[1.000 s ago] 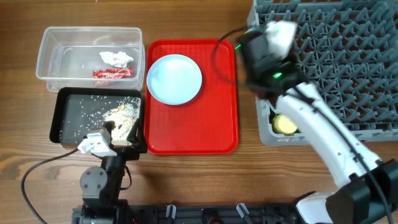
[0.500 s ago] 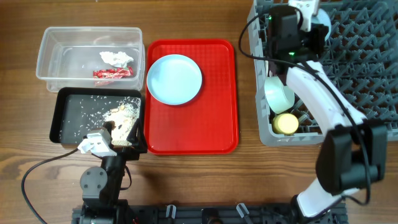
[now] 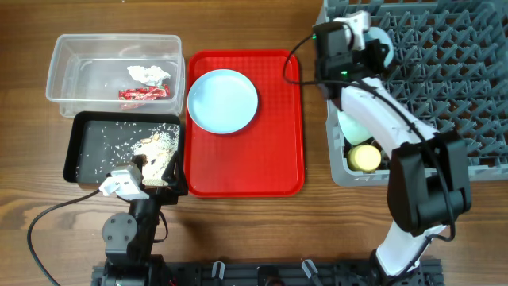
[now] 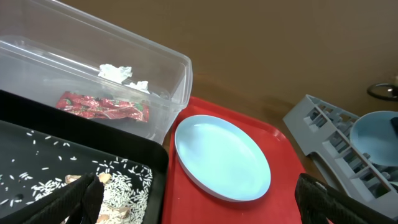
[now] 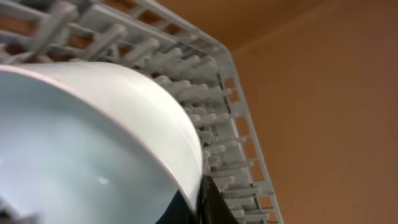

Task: Sort waste into correct bins and load items into the dishwasher rack
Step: 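Carry the blue bowl into the dish rack and release it, then reach the right gripper to the light-blue plate and grasp its rim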

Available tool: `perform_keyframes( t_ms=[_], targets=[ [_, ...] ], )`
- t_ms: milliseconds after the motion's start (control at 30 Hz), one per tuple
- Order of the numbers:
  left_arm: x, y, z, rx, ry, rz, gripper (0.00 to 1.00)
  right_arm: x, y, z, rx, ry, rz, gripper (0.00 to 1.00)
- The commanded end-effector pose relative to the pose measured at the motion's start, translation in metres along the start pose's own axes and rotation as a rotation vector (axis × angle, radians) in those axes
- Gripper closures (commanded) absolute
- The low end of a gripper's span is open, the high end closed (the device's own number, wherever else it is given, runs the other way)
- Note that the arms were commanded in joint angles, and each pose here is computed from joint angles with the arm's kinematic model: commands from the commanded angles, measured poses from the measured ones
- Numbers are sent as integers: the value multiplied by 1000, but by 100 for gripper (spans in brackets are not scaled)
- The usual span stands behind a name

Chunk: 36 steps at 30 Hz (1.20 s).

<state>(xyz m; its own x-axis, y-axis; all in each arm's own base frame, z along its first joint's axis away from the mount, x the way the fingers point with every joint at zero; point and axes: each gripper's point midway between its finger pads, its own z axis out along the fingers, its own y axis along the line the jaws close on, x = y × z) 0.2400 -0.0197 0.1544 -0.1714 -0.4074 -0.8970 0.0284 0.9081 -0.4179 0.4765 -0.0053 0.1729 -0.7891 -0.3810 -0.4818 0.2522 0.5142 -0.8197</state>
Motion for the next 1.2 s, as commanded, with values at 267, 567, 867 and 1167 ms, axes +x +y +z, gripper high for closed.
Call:
perform_keyframes(
  t_ms=[267, 567, 867, 1167],
  targets=[
    [1, -1, 0, 10, -3, 5, 0, 13, 48, -43, -130, -12, -130, 67],
    [1, -1, 0, 10, -3, 5, 0, 14, 73, -92, -386, -42, -96, 46],
    [1, -1, 0, 10, -3, 5, 0, -8, 90, -267, -1488, 45, 238, 44],
    [1, -1, 0, 10, -3, 5, 0, 11, 132, -280, -1490, 330, 375, 45]
  ],
)
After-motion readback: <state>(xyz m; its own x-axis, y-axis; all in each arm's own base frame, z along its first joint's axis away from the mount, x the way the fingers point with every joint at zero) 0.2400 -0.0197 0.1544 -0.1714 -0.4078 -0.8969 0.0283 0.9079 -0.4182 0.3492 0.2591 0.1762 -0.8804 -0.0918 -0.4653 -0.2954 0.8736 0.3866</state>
